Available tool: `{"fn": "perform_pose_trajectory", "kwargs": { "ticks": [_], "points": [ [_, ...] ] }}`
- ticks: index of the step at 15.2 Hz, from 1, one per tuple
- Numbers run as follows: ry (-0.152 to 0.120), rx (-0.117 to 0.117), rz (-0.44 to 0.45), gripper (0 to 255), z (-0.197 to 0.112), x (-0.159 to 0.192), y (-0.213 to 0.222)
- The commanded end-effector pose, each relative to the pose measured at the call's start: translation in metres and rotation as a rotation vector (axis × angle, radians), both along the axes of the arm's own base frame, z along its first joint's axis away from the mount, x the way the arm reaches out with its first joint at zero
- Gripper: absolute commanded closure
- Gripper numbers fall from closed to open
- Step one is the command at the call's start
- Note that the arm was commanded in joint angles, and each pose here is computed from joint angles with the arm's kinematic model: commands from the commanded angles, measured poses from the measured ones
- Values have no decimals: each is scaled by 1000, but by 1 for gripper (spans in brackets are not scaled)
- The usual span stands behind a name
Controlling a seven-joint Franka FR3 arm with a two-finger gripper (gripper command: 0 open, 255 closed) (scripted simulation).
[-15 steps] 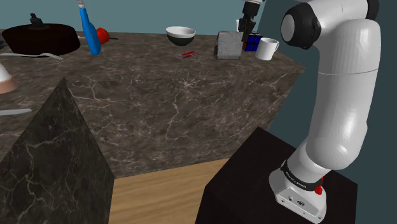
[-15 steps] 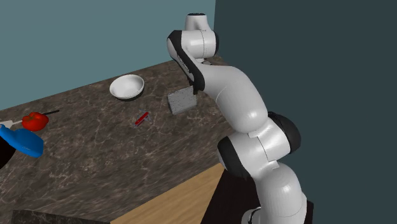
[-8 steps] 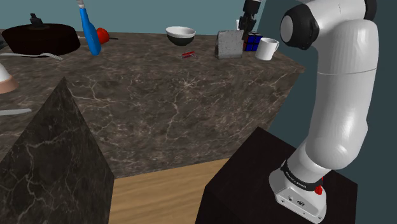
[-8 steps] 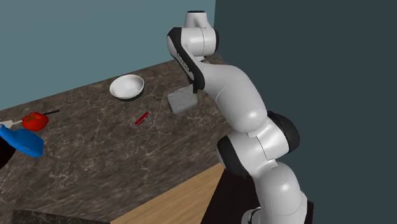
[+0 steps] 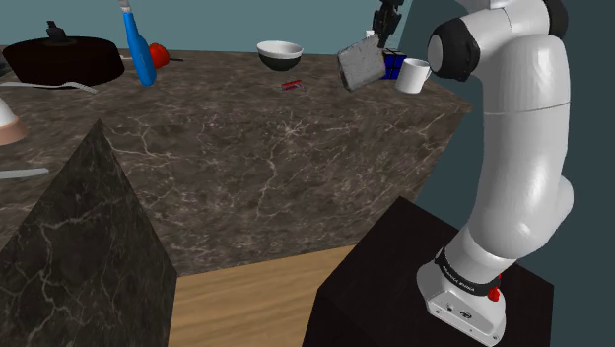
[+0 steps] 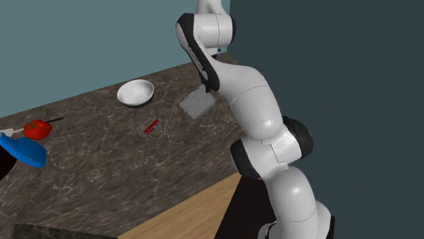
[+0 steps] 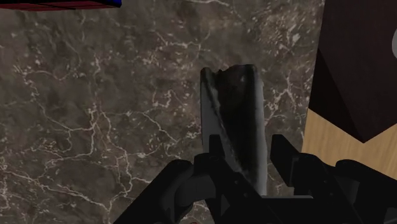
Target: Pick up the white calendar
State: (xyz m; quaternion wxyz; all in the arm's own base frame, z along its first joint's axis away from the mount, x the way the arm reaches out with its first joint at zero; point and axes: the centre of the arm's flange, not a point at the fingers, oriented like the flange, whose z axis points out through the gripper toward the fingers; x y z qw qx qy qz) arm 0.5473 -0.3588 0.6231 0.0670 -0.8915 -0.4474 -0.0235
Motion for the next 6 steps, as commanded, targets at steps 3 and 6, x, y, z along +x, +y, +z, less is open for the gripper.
{"fn": "perform_pose_trajectory", "kwargs": {
  "ticks": [3,6],
  "points": [
    [0,0,0,255,19,0,0],
    [0,0,0,255,25,0,0]
  ]
}}
